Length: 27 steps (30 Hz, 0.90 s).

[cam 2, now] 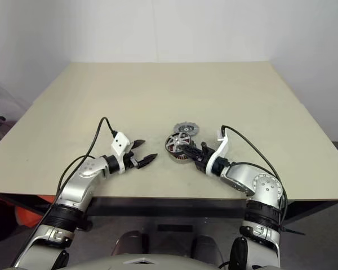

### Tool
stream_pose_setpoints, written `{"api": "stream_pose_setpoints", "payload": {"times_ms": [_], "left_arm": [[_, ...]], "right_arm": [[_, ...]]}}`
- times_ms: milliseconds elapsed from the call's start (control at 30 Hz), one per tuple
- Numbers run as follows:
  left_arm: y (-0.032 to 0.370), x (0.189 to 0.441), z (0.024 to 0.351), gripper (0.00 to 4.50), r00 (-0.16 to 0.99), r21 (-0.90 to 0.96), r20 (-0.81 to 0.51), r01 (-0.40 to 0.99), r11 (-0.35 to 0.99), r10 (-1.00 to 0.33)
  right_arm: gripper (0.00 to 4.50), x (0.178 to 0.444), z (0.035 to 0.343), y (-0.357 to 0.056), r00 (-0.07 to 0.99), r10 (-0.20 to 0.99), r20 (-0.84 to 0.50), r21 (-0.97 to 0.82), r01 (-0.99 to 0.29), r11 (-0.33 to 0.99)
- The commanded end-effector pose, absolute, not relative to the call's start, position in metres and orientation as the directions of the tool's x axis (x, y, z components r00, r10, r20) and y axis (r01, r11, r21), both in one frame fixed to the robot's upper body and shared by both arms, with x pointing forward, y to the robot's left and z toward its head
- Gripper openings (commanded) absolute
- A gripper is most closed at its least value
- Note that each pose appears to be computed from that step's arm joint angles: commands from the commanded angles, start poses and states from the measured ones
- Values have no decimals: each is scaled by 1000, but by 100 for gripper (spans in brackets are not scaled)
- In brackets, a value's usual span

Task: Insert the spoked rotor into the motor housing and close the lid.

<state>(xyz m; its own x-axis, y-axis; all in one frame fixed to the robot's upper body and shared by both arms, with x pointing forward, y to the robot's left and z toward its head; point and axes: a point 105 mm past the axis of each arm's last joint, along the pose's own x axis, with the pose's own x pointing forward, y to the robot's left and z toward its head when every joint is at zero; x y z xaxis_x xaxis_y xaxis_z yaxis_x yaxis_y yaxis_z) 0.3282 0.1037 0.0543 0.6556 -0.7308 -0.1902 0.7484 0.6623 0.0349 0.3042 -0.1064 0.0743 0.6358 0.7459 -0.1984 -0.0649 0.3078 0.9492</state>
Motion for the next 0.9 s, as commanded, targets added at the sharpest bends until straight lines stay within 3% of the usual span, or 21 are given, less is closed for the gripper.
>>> {"api": "stream_pose_setpoints", "payload": {"times_ms": [33,233,533,700,900], "left_arm": [[104,330,67,425,662,64,-151,748,661,-734],[103,330,67,425,660,63,-152,750,659,-736],[103,331,67,425,660,63,-151,749,659,-736],[103,331,67,425,661,63,-151,748,661,-735],[102,331,67,425,659,62,-151,750,658,-737]], "right_arm": [[37,306,87,-112,660,736,-154,949,-108,295],[37,304,85,-113,659,734,-165,947,-101,304],[329,312,98,-124,725,678,-121,926,-164,341],[329,314,115,-135,752,658,-44,919,-227,321],[329,315,122,-142,764,645,-26,866,-304,396]]}}
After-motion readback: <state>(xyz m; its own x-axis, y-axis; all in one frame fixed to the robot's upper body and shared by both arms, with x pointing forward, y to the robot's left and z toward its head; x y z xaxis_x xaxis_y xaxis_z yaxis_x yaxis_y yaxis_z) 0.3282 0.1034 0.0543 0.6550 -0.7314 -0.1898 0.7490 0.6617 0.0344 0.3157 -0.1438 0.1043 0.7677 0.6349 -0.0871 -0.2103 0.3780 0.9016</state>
